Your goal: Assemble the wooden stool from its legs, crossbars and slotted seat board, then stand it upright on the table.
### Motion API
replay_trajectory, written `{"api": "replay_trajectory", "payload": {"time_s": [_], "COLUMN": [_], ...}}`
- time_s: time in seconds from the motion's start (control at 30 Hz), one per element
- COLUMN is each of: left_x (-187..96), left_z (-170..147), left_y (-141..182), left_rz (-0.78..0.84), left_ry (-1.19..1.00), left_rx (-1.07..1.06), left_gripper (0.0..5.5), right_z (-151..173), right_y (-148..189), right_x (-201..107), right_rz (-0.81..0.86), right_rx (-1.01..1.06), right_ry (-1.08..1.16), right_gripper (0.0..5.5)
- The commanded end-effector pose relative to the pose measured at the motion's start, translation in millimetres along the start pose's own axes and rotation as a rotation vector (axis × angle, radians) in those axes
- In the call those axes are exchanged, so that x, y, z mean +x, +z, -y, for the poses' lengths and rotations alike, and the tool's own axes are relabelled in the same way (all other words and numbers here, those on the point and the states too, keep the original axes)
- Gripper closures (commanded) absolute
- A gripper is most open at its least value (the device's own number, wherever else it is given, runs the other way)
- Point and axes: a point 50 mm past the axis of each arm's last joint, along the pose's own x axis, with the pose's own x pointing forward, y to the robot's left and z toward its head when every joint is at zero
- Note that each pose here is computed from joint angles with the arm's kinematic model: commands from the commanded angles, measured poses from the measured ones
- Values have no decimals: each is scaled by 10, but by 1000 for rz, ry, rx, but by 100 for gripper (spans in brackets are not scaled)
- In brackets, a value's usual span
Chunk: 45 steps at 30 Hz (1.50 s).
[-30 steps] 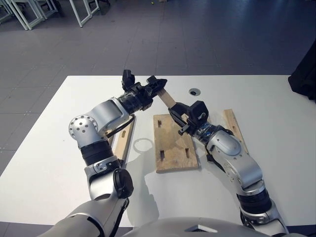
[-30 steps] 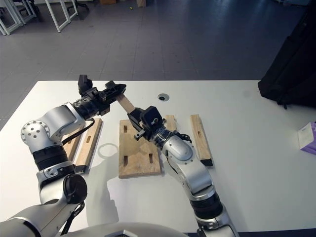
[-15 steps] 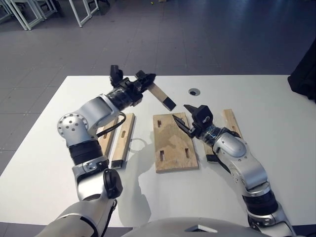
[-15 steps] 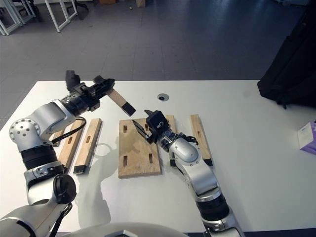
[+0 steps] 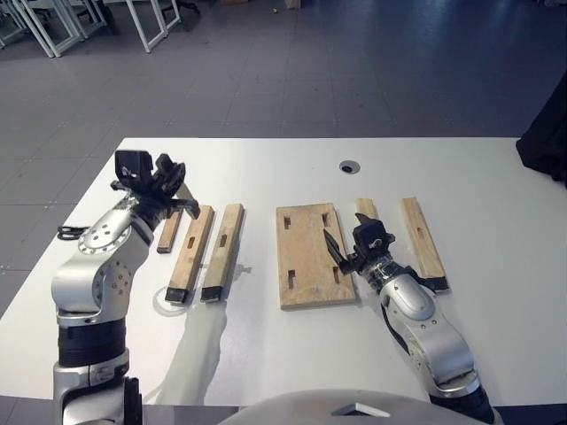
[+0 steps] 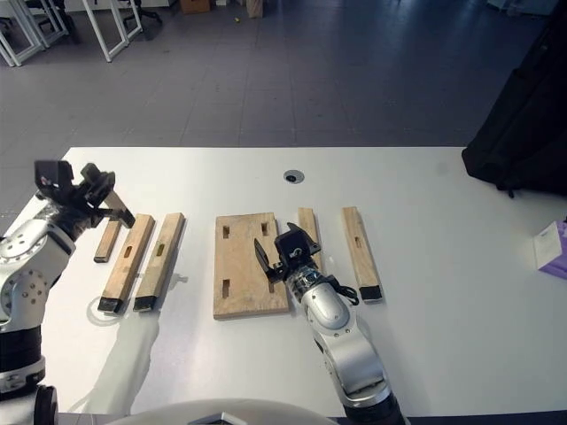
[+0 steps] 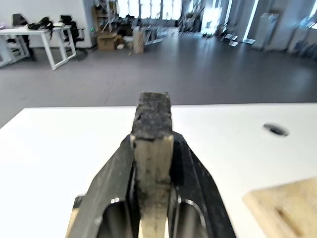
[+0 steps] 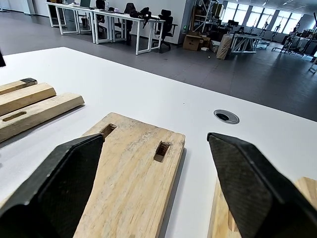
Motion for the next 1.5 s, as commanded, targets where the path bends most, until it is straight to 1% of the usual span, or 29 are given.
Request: {"api": "replay_trajectory", "payload": {"time_s": [0.03,0.2,0.53,0.67,0.83,0.93,1.0,1.03,1.1,1.23,1.3,1.37,1.43,1.5], "left_x": [-66,-91,-170,-141,-43,3,-18,-34,-114,-305,-364,-338,-278,-241], "left_z": [-99,-199,-214,-232,-143,-115,-139,-148,-120,3,40,66,54,54], "left_y": [-194,-319,-546,-538,-672,-663,-690,-725,-908,-1376,-1511,-1500,-1405,-1250], "left_rz": [-57,-80,-89,-73,-100,-90,-95,-104,-157,-335,-399,-398,-362,-293], "left_ry": [21,70,133,147,131,124,136,144,150,176,202,208,212,219], "left_rx": [-41,-67,-103,-103,-131,-125,-111,-110,-107,-86,-106,-127,-136,-140], "left_gripper": [507,507,507,507,507,507,507,507,507,507,507,507,507,507], "right_z": [-11,-18,24,21,22,17,20,25,33,27,35,46,57,56], "right_y": [26,23,38,42,50,52,54,53,56,67,80,91,94,96], "right_x": [-6,-2,-12,-9,7,5,2,0,-2,-3,-1,2,2,5], "right_rz": [3,1,-3,-4,-2,-3,-5,-6,-9,-8,-5,-3,-2,-1], "right_rx": [2,-6,-23,-25,-23,-24,-27,-28,-30,-31,-31,-31,-30,-30], "right_ry": [-10,-8,15,23,21,29,34,33,34,40,41,38,32,31], "right_gripper": [168,168,168,168,168,168,168,168,168,168,168,168,168,168]}}
